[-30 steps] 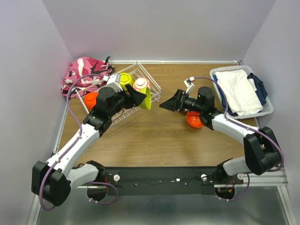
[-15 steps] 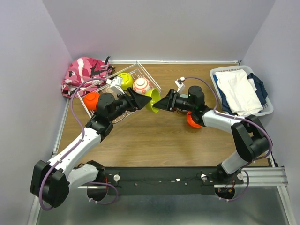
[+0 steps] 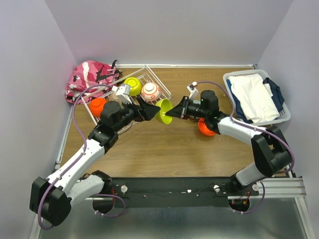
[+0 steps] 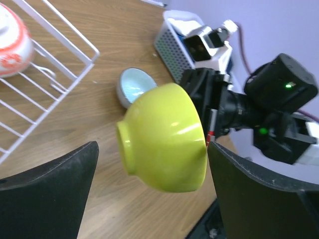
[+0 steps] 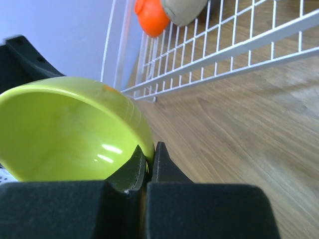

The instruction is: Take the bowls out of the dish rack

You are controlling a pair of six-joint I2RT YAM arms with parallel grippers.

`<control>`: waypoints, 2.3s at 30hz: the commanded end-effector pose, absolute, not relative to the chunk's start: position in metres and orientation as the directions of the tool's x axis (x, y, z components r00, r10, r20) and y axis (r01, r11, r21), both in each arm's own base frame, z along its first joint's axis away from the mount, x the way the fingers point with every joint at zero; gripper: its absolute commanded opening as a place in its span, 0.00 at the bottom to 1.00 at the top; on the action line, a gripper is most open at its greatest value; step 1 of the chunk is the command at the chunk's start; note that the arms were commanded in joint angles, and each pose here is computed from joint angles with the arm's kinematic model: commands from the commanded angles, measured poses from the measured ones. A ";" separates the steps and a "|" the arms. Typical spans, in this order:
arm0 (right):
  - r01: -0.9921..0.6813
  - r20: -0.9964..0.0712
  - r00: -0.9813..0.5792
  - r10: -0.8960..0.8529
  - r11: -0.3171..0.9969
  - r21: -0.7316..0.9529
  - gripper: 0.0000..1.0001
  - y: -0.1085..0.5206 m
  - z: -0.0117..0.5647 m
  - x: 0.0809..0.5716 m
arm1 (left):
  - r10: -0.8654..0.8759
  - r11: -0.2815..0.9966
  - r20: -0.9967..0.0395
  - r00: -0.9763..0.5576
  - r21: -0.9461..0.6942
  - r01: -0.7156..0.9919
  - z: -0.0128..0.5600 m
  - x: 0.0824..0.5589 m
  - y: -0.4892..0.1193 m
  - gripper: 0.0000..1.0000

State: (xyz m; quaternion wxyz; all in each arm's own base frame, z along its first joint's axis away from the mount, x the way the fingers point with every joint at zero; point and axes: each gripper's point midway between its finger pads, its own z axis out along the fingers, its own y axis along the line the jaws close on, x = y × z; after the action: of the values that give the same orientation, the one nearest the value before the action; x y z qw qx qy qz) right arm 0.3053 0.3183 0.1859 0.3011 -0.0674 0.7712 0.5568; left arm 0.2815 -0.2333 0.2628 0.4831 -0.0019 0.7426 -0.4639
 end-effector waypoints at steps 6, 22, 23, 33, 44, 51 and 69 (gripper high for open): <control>-0.400 -0.644 -0.756 0.119 0.695 0.598 0.01 0.272 0.169 0.311 | -0.191 0.901 -0.935 -0.298 -0.288 0.324 0.285 0.299 -0.157 0.99; -0.251 -0.462 -0.879 -0.120 0.939 0.234 0.04 0.201 0.096 0.299 | 0.103 0.994 -0.953 -0.285 0.105 0.009 0.251 0.300 -0.067 0.99; -0.249 -0.451 -0.884 -0.122 0.939 0.235 0.04 0.202 0.093 0.299 | 0.098 0.995 -0.952 -0.290 0.100 0.007 0.248 0.301 -0.068 0.99; -0.201 -0.398 -0.908 -0.127 0.968 0.148 0.05 0.190 0.060 0.304 | 0.097 0.995 -0.946 -0.310 0.092 0.030 0.235 0.300 -0.073 0.99; -0.209 -0.351 -0.923 -0.157 0.971 0.114 0.28 0.184 0.044 0.298 | 0.110 0.994 -0.940 -0.324 0.107 0.026 0.226 0.303 -0.072 0.99; -0.218 -0.438 -0.889 -0.134 0.965 0.146 0.56 0.189 0.073 0.306 | 0.125 0.992 -0.927 -0.355 0.126 0.021 0.215 0.307 -0.073 0.99; -0.399 -0.881 -0.473 0.005 0.890 0.219 1.00 0.196 0.197 0.321 | 0.205 0.959 -0.836 -0.509 0.276 -0.067 0.202 0.330 -0.061 0.99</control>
State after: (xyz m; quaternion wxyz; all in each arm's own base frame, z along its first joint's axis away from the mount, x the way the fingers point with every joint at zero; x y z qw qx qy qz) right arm 0.3144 0.1945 0.1823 0.4344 -0.1119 0.8730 0.1917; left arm 0.3204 -0.0735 0.1878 0.5015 0.0582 0.8582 0.0925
